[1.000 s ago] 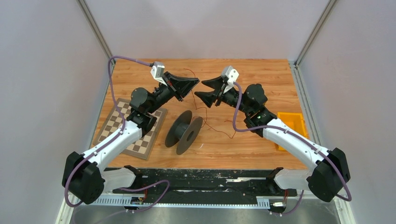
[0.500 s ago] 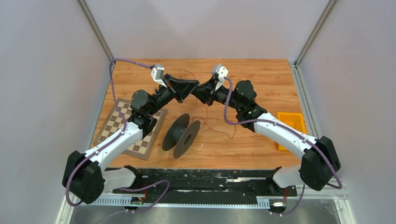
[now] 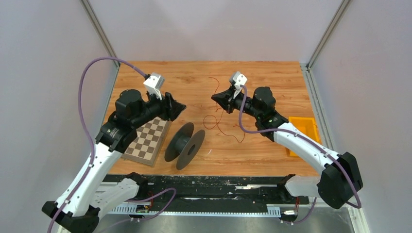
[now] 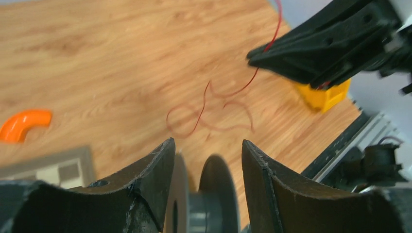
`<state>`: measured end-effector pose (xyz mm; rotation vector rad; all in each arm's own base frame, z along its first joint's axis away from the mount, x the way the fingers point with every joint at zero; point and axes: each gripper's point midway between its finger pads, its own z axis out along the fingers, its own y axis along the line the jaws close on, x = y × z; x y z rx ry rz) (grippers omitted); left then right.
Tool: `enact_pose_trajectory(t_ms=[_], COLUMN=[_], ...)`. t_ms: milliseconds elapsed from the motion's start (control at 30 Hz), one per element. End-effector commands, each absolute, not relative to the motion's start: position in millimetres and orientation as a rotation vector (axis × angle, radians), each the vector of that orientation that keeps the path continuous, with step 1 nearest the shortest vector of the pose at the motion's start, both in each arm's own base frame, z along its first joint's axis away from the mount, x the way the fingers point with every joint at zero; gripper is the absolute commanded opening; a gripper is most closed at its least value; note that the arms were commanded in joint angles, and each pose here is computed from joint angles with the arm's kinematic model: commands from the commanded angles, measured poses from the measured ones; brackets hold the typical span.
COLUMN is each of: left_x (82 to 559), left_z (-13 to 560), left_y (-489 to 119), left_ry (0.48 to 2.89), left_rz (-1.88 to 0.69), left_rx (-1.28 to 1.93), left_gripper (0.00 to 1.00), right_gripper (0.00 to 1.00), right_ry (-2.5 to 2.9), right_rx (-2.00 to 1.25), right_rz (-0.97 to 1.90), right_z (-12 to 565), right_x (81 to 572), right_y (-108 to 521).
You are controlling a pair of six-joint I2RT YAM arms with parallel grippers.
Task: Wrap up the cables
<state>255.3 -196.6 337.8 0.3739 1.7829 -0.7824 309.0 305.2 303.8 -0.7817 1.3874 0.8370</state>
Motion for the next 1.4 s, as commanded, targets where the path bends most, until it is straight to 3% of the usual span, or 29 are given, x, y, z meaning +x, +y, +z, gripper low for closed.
enact_pose_trajectory(t_ms=[0, 233, 500, 567, 667, 767, 1000, 1367], left_x=[208.6, 191.2, 181.9, 181.1, 184.4, 198.0, 238.8, 274.9], left_z=[254.3, 225.4, 205.2, 202.1, 205.4, 219.3, 253.8, 234.5], left_y=[-150.0, -149.9, -154.9, -156.7, -162.3, -172.2, -191.3, -206.0], left_ry=[2.180, 2.257, 2.299, 2.294, 2.241, 2.122, 1.907, 1.934], left_rz=[-0.548, -0.578, -0.615, -0.623, -0.640, -0.655, -0.623, -0.563], left_rx=[0.476, 0.533, 0.607, 0.630, 0.658, 0.672, 0.710, 0.797], left_gripper=[0.60, 0.56, 0.46, 0.39, 0.14, 0.01, 0.00, 0.00], right_gripper=[0.00, 0.00, 0.00, 0.00, 0.00, 0.00, 0.00, 0.01], right_ry=[1.346, 1.181, 1.117, 1.126, 1.092, 1.082, 1.113, 1.053], right_rx=[-0.983, -1.270, -1.293, -1.308, -1.338, -1.368, -1.406, -1.507], right_rz=[0.747, 0.636, 0.622, 0.626, 0.595, 0.546, 0.499, 0.380], right_z=[302.9, 293.2, 306.8, 304.8, 308.4, 310.6, 308.7, 287.6], right_x=[291.7, 268.0, 262.4, 260.6, 262.6, 270.8, 288.4, 293.0], right_y=[300.6, 294.8, 294.1, 293.5, 294.2, 294.4, 292.5, 283.8])
